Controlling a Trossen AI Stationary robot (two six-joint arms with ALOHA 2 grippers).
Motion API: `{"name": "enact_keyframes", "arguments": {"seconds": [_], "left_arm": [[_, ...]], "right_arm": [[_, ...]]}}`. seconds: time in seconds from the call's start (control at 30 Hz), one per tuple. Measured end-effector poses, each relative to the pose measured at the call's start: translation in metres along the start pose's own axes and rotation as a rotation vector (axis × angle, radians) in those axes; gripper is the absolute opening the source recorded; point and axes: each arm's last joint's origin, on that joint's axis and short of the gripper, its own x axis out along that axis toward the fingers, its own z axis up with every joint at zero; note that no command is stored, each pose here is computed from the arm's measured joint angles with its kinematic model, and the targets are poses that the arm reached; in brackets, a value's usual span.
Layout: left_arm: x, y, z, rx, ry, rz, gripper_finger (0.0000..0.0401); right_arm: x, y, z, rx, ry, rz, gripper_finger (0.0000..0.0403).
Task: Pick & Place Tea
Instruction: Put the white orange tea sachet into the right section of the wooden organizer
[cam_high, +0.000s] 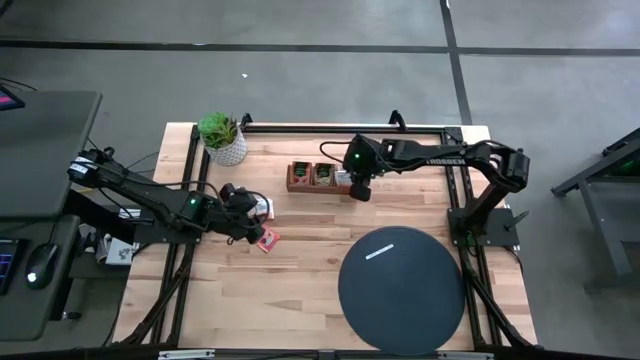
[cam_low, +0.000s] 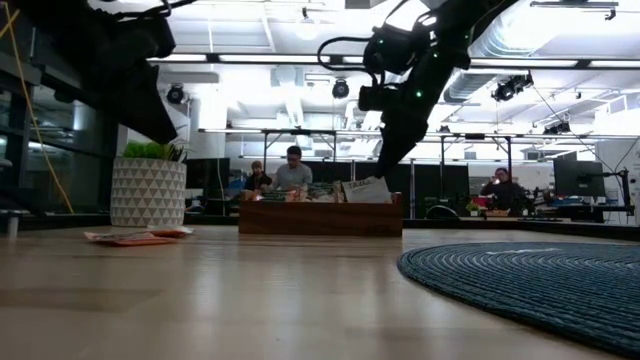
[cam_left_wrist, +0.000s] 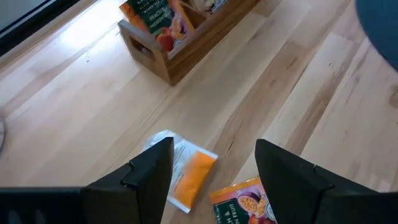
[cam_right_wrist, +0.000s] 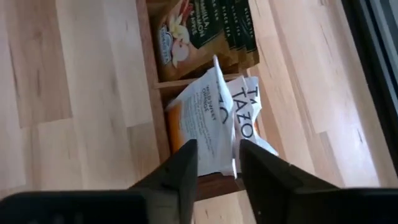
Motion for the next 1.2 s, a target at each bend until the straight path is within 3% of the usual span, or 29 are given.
{"name": "enact_keyframes", "arguments": {"seconds": [0.33, 0.63, 0.77, 0.9, 1.2], "left_arm": [[0.001, 0.009, -0.010, -0.028, 0.069, 0.075, 0.0223], [0.023, 0.014, -0.043, -0.156, 0.121, 0.010, 0.0223], [0.023, 0.019, -0.048, -0.203, 0.108, -0.011, 0.0223], [0.021, 0.024, -0.050, -0.229, 0.093, -0.022, 0.0223], [0.026, 0.036, -0.067, -0.394, 0.074, -0.039, 0.0171]], "right_arm": [[-0.026, 0.014, 0.035, 0.027, -0.176, 0.121, 0.0149], [-0.036, 0.048, 0.055, 0.081, -0.305, 0.261, 0.0147], [-0.026, 0.071, 0.057, 0.063, -0.307, 0.256, 0.0107], [-0.011, 0.091, 0.059, 0.057, -0.315, 0.277, 0.0017], [0.003, 0.112, 0.057, 0.130, -0.291, 0.239, 0.0002]]}}
